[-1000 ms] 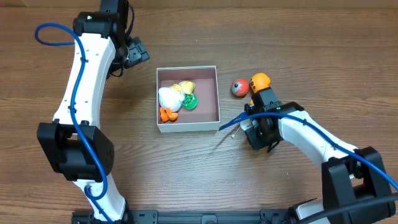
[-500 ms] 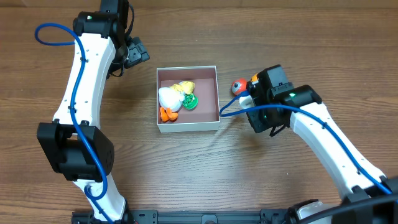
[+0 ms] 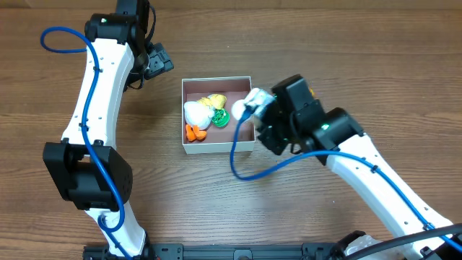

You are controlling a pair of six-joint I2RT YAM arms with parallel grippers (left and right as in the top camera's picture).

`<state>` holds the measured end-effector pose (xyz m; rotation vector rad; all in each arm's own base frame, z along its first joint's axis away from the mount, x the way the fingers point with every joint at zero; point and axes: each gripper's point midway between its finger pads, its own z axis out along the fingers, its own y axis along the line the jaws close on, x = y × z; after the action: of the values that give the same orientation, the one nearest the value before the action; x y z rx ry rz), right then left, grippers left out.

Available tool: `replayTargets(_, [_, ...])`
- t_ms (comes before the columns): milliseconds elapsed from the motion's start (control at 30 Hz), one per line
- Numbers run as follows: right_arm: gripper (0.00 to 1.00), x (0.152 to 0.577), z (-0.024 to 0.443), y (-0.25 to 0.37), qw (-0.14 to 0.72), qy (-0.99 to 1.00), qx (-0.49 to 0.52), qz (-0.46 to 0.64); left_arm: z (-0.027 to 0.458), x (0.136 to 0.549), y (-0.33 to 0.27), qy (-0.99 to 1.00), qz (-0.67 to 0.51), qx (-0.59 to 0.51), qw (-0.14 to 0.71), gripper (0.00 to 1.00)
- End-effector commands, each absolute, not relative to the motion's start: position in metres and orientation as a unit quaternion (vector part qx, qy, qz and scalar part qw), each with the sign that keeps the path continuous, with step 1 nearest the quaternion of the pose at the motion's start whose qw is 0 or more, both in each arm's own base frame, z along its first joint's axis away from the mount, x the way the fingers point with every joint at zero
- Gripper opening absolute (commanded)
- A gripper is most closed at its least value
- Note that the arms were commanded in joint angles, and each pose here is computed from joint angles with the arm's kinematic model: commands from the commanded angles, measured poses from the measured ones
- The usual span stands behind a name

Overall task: Pack container
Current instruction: 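Lift the paddle toy and carry it over the box, then lower the paddle into the box, open the right gripper, withdraw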

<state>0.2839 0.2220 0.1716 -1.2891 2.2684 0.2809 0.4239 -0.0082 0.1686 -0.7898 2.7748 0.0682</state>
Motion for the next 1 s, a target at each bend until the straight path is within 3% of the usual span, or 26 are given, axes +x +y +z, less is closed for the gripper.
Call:
replayTargets(0, [0.10, 0.278, 0.197, 0.256, 0.309, 0.765, -0.554, 0.110, 0.181, 0.424, -0.010, 0.949, 0.013, -0.281, 0.141, 1.00])
replayTargets(200, [0.09, 0.270, 0.200, 0.287, 0.335, 0.701, -0.620, 0.110, 0.181, 0.424, -0.010, 0.949, 0.013, -0.281, 0.141, 1.00])
replayTargets(467, [0.09, 0.277, 0.165, 0.299, 0.302, 0.691, -0.648, 0.103, 0.181, 0.424, -0.010, 0.949, 0.013, -0.281, 0.141, 1.00])
replayTargets(967, [0.10, 0.293, 0.124, 0.313, 0.281, 0.692, -0.657, 0.100, 0.181, 0.424, -0.010, 0.949, 0.013, -0.281, 0.141, 1.00])
